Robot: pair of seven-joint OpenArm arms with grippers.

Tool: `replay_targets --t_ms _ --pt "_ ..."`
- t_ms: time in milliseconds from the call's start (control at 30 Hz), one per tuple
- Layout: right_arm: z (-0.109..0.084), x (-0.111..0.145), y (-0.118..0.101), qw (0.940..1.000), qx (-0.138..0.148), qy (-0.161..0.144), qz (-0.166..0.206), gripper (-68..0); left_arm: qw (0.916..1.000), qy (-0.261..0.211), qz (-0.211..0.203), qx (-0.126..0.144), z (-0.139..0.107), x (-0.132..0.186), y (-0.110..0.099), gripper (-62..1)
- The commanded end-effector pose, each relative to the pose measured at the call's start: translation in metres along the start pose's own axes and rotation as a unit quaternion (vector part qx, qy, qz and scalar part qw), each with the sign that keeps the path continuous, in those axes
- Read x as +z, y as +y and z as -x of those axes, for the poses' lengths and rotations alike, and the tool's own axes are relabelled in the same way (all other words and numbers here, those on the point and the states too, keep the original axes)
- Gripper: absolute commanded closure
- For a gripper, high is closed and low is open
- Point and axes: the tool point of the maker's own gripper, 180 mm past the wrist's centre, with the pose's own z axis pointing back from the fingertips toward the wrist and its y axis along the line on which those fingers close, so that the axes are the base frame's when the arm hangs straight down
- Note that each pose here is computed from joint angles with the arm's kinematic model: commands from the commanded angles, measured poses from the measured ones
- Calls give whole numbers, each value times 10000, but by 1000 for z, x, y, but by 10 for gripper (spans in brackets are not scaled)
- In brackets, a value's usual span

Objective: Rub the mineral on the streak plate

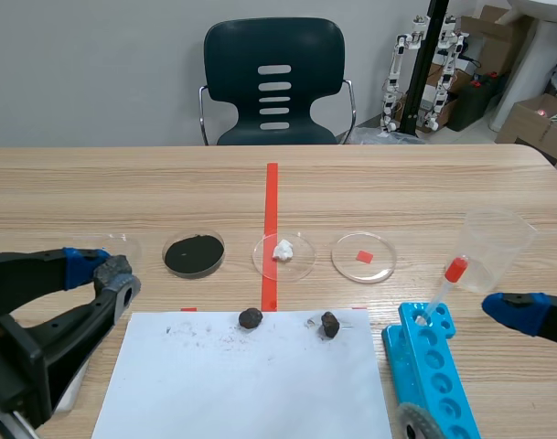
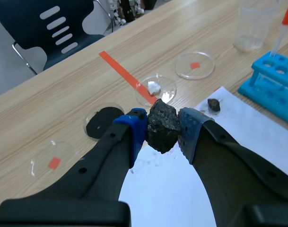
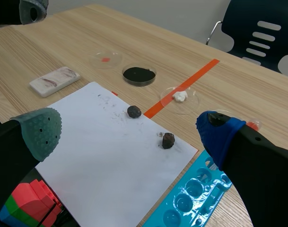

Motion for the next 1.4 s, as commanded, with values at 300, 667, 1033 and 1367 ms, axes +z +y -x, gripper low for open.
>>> replay_targets --t_ms 300,667,1033,1367 --pt "-11 -4 -1 9998 22 -214 0 -591 9998 -162 20 100 -7 -2 -4 -90" --pt "-11 -4 -1 9998 22 -213 -2 -591 9998 -118 33 130 -5 -1 -6 -90" --pt "-11 -4 -1 9998 22 -213 -2 -591 9998 -121 32 128 -5 -1 -6 -90" --pt "-11 -4 -1 9998 22 -213 -2 -591 9998 -155 26 117 -7 -1 -5 -90"
